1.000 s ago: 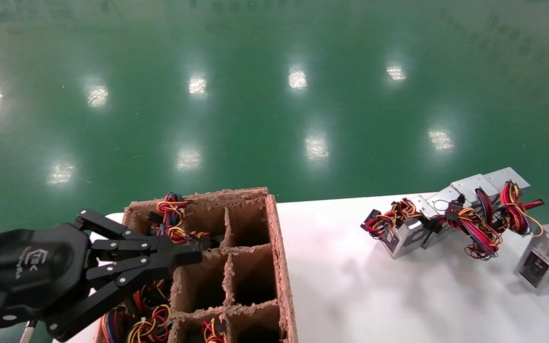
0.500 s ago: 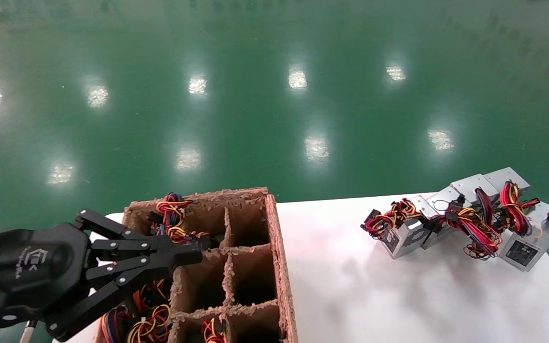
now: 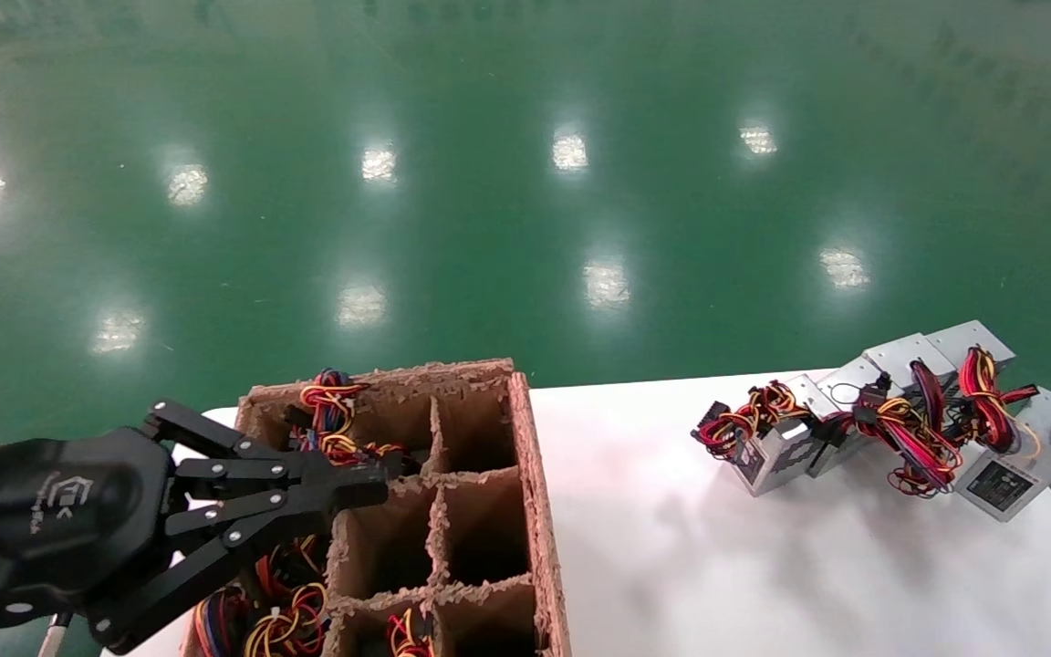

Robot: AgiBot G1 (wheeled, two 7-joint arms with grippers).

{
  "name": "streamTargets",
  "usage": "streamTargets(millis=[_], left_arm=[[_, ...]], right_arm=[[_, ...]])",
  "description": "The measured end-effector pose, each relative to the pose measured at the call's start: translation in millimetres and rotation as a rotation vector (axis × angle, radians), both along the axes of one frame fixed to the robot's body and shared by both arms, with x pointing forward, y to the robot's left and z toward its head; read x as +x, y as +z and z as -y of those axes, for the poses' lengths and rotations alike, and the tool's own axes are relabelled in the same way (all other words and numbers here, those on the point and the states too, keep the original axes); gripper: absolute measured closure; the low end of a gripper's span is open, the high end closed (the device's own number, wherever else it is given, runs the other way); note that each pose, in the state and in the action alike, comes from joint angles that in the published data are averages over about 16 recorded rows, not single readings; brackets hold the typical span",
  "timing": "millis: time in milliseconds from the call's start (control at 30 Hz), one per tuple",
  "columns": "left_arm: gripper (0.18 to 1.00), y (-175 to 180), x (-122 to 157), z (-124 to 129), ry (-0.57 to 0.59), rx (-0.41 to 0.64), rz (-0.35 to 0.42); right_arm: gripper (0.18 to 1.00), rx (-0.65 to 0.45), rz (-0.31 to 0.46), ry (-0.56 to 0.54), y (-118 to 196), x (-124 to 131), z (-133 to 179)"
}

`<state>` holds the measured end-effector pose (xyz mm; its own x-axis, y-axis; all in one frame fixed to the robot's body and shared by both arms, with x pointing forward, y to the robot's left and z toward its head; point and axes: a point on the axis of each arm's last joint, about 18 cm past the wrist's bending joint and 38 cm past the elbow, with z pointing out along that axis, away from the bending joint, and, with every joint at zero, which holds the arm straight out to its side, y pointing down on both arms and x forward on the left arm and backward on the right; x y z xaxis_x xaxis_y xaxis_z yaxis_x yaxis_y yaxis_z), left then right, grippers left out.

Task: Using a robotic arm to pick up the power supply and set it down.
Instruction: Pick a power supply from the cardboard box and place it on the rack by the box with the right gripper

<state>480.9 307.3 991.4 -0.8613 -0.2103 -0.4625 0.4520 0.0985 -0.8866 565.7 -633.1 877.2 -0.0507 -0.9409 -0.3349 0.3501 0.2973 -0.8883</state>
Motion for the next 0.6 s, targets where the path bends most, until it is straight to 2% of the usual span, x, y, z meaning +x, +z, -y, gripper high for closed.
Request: streamTargets(millis=[367,600], left_arm=[[0.993,0,0,0,0.0,0.0,0.0],[0.993,0,0,0,0.0,0.0,0.0]], right_arm=[[0.954,-0.001,0.005,-0.003,5,-4,5],[0.881,-0.005,0.018,0.012,10,-6,2]])
